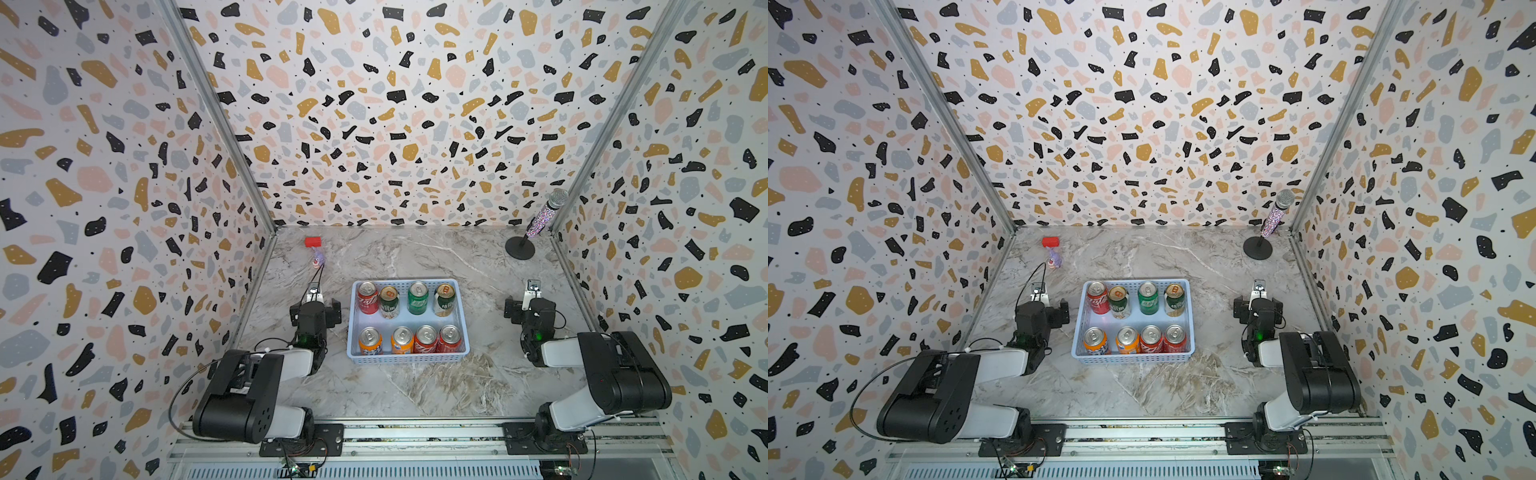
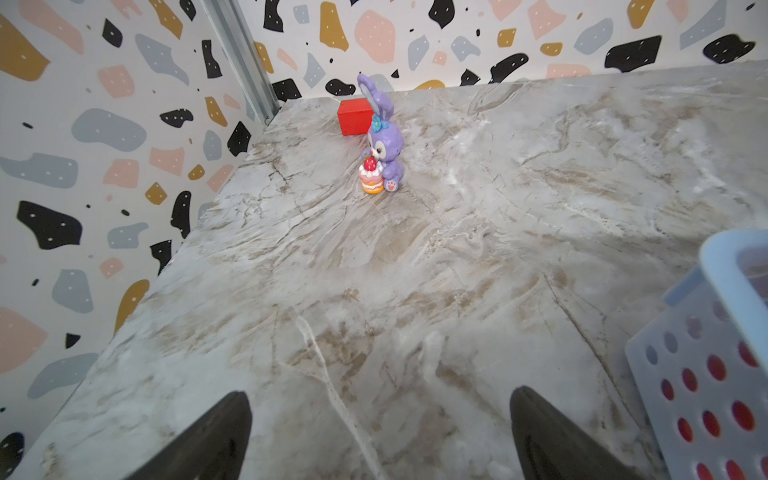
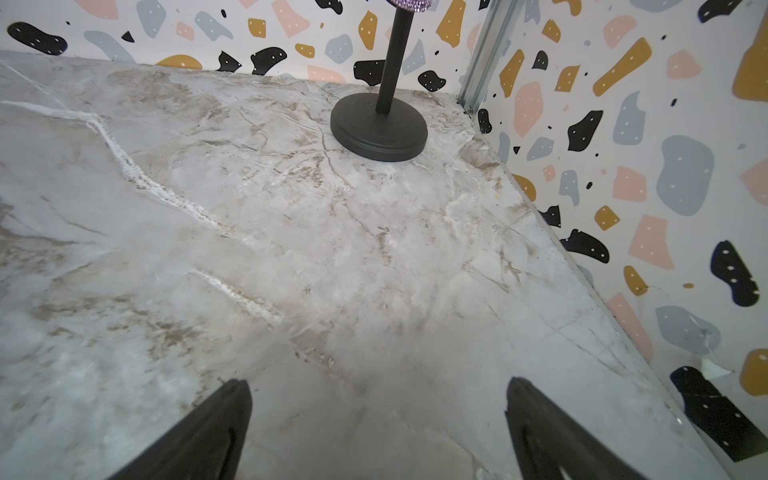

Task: Take out the drinks from the basket
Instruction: Pick up the drink from the basket.

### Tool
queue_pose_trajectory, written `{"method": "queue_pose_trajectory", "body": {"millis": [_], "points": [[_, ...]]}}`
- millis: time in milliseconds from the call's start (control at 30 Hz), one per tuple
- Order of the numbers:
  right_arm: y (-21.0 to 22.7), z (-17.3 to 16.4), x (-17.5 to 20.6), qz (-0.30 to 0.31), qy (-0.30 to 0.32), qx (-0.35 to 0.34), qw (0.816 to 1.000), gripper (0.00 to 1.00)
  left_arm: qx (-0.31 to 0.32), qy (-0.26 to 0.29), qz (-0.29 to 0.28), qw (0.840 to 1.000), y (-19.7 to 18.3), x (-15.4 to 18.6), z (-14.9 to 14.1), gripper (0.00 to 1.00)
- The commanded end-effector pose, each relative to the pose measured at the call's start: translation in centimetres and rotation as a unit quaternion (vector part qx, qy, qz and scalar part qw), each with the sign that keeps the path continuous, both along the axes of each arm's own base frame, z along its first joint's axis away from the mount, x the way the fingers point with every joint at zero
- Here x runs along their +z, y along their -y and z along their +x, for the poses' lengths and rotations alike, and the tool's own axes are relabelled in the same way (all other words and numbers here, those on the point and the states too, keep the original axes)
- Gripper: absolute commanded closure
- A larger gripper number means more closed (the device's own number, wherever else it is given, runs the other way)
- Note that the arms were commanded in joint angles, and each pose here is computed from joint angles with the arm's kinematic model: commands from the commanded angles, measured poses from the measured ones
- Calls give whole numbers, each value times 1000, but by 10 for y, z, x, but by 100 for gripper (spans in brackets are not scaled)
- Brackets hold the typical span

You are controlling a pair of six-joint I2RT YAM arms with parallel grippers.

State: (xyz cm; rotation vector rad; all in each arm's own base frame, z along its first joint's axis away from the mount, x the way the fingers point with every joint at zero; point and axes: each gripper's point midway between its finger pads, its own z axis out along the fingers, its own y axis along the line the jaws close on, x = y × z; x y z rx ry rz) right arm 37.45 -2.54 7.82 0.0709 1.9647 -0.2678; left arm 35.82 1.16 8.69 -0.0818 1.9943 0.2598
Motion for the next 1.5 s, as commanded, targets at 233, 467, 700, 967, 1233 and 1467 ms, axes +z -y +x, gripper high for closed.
{"method": "queue_pose_trajectory", "body": {"millis": [233, 467, 700, 967, 1233, 1467], "points": [[25, -11, 51, 31, -61, -105, 992, 0, 180, 54, -101, 977, -41, 101, -29, 0], [-20, -26, 73, 158, -125, -27, 979, 0, 97, -7, -242, 965, 5, 122, -48, 0], [-57, -55, 94, 246, -138, 47, 958, 1, -41, -111, -308, 944, 62, 130, -79, 0], [-120, -100, 96, 340, -242, 169, 893, 4, 1, -162, -319, 934, 54, 127, -121, 0], [-148, -135, 111, 309, -287, 236, 875, 12, -82, -227, -327, 914, 83, 117, -135, 0], [-183, -144, 122, 276, -306, 289, 864, 14, -101, -272, -324, 900, 92, 95, -131, 0]]}}
